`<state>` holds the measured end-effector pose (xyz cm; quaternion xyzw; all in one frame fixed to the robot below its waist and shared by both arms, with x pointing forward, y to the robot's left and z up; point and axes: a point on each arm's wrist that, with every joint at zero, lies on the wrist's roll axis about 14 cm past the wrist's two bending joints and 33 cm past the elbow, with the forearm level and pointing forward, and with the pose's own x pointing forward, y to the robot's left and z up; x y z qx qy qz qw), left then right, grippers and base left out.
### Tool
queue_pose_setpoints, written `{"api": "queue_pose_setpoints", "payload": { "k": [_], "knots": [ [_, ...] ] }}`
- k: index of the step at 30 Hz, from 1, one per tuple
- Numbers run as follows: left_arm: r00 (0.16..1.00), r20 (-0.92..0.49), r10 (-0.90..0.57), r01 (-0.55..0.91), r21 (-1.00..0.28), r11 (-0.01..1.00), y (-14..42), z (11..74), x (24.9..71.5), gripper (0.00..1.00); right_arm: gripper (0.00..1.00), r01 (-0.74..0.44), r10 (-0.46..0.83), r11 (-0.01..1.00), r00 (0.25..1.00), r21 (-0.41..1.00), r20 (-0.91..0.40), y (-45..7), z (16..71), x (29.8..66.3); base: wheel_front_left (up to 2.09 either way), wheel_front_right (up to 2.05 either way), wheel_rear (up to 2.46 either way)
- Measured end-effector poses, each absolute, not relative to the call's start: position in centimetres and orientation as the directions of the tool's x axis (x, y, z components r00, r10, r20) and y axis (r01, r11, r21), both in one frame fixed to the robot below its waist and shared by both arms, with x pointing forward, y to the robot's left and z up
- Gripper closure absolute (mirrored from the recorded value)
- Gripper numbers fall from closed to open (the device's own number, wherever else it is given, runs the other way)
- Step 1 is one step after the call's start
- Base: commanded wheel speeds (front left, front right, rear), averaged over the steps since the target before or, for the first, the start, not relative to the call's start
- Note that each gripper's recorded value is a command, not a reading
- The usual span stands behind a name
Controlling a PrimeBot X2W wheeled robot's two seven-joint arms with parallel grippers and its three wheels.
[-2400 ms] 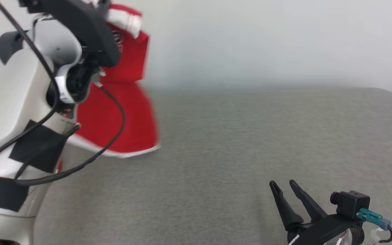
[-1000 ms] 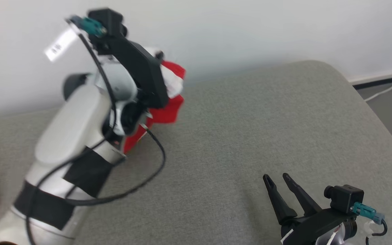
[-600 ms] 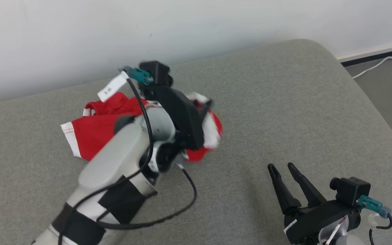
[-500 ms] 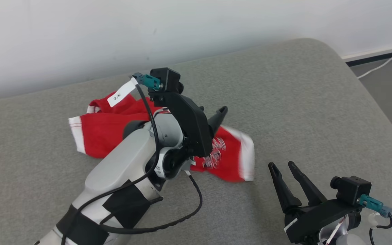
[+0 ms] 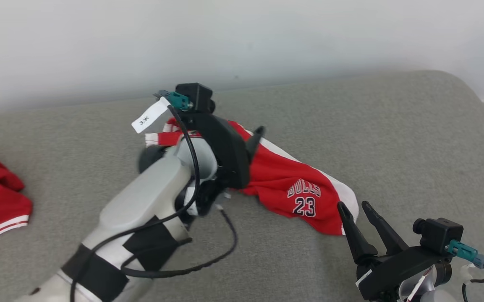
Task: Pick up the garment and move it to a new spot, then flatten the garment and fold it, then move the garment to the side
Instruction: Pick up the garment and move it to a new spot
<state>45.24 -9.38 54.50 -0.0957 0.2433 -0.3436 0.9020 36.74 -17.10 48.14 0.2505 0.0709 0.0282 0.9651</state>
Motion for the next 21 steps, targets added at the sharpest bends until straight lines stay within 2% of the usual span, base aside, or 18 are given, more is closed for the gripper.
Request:
{"api": "queue_pose_setpoints", "payload": {
  "k": [2, 9, 21],
  "knots": [
    [0.695, -0.393, -0.602, 0.545, -0.257, 0.798, -7.1, 54.3, 46.4, 0.00, 0.00, -0.038, 0.107, 0.872, 0.988, 0.489, -0.115, -16.5, 48.4, 36.9, 0.00, 0.00, 0.00],
    [0.787, -0.423, -0.449, 0.426, -0.154, 0.892, -1.1, 54.1, 49.0, 0.00, 0.00, -0.072, 0.135, 0.869, 0.986, 0.489, -0.095, -15.7, 49.2, 36.9, 0.00, 0.00, 0.00],
    [0.788, -0.530, -0.313, 0.309, -0.098, 0.946, 4.3, 48.6, 51.9, 0.00, 0.00, -0.013, 0.083, 0.883, 0.988, 0.470, -0.128, -17.6, 48.4, 37.1, 0.00, 0.00, 0.00]
  ]
}}
